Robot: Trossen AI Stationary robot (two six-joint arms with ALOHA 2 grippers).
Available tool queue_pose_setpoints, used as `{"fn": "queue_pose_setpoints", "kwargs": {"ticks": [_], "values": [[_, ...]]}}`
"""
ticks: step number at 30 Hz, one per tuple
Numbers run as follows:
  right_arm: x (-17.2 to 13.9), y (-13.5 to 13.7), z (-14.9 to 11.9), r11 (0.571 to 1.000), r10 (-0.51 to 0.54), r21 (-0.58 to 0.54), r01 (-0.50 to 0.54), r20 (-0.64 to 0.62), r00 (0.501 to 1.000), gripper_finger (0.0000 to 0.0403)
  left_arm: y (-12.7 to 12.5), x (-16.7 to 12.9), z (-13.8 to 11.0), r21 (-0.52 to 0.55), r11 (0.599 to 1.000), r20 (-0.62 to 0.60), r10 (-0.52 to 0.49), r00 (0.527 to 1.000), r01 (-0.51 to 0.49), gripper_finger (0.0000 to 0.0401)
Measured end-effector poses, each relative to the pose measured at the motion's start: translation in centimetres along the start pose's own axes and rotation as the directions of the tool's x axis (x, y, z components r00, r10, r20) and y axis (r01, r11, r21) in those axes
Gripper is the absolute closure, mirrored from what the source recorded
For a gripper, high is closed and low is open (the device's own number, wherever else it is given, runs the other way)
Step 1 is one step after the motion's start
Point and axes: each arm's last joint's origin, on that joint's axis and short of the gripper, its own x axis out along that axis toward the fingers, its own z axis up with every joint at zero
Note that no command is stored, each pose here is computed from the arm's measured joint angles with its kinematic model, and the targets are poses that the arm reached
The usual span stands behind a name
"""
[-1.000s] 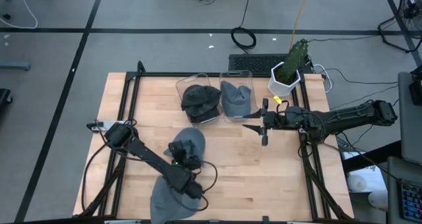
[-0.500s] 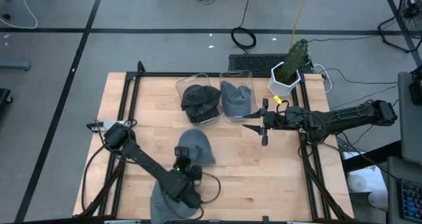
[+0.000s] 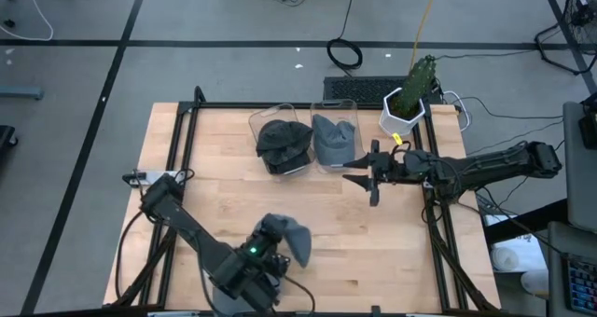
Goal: Pick & Place hat
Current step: Put the top gray cap into the right transparent bin
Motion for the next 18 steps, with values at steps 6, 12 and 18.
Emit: {"fn": "queue_pose_setpoints", "kwargs": {"ticks": [6, 12, 18], "values": [[0.9, -0.2, -1.0, 0.990, -0.011, 0.142, 0.019, -0.055, 0.998, 0.0264, 3.5, -1.8, -2.3, 0.030, 0.981, 0.017, 0.190, 0.982, -0.191, 0.0394], [3.0, -1.1, -3.1, 0.963, -0.056, 0.252, 0.094, -0.154, 0.986, 0.0265, 6.3, -3.0, -4.4, 0.026, 0.942, 0.003, 0.334, 0.942, -0.334, 0.0397], [5.6, -2.3, -3.1, 0.887, 0.192, 0.425, -0.181, 0.016, 0.981, 0.0332, 6.9, -3.1, -4.0, 0.096, 0.926, 0.008, 0.366, 0.931, -0.365, 0.0397]]}}
